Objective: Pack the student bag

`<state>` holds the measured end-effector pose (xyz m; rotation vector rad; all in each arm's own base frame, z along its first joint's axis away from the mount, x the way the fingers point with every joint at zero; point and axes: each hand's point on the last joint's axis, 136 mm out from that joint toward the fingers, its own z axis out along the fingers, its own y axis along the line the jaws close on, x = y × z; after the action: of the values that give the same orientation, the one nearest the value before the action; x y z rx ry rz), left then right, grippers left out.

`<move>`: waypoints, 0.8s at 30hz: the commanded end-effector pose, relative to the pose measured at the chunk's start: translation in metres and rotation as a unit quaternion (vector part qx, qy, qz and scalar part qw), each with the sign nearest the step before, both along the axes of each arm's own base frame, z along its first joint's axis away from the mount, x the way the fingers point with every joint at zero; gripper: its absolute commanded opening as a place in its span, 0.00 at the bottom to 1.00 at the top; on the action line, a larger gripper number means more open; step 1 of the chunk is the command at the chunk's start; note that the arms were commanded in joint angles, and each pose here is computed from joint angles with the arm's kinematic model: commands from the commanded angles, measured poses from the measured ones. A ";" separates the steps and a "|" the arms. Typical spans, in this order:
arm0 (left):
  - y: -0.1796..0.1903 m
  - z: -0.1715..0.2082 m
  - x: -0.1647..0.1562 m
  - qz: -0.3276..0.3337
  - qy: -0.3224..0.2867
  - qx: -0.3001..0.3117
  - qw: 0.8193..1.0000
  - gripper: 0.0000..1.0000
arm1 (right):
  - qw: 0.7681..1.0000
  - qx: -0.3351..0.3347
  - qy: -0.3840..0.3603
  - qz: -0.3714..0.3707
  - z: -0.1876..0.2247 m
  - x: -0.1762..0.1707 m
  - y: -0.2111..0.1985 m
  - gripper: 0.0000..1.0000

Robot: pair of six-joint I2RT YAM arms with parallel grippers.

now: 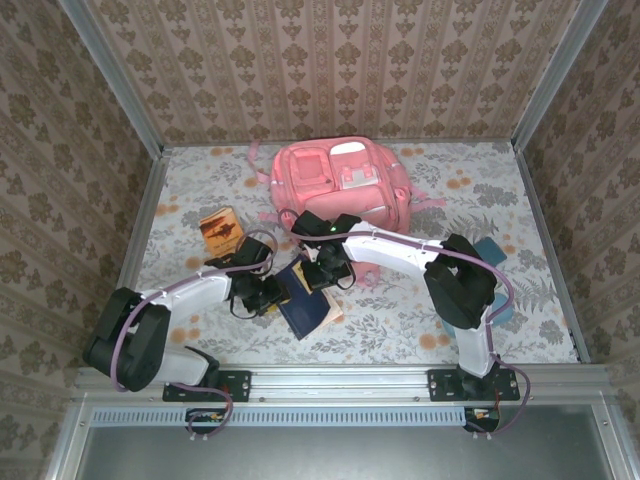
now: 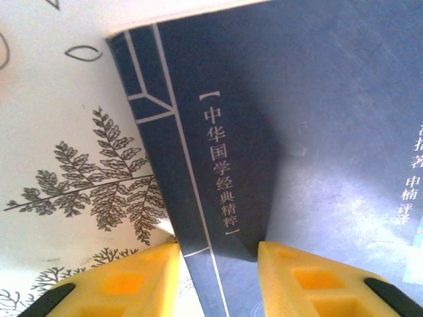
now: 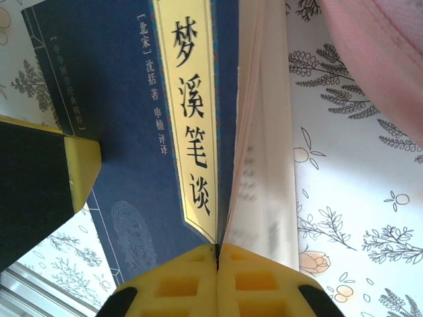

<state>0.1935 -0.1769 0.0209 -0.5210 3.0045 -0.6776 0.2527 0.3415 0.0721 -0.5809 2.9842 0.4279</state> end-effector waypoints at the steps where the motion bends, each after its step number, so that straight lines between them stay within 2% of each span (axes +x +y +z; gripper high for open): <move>1: 0.008 0.007 0.005 -0.003 -0.013 0.016 1.000 0.39 | 0.999 0.038 -0.013 0.004 0.028 -0.002 0.008 0.02; 3: 0.011 0.020 0.012 0.003 -0.030 0.003 1.000 0.44 | 0.998 0.060 -0.018 0.006 0.037 0.000 0.011 0.00; 6: 0.024 0.040 0.025 0.028 -0.058 -0.026 0.998 0.57 | 0.993 0.113 -0.021 0.010 0.056 0.003 0.017 0.00; 10: 0.038 0.066 0.038 0.048 -0.097 -0.063 0.992 0.81 | 0.982 0.189 -0.014 0.008 0.086 0.010 0.022 0.00; 13: 0.036 0.087 0.048 0.051 -0.129 -0.106 0.985 0.93 | 0.971 0.240 -0.012 0.003 0.110 0.017 0.022 0.00; 17: 0.038 0.117 0.061 0.055 -0.170 -0.133 0.975 1.00 | 0.951 0.308 -0.026 0.005 0.154 0.025 0.021 0.00; 24: 0.043 0.177 0.082 0.056 -0.249 -0.148 0.956 1.00 | 0.929 0.359 -0.093 -0.019 0.216 0.046 -0.006 0.00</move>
<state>0.2698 -0.1293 0.1639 -0.5382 2.4798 -1.0231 0.2972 0.3379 0.2347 -0.4189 2.5566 1.1915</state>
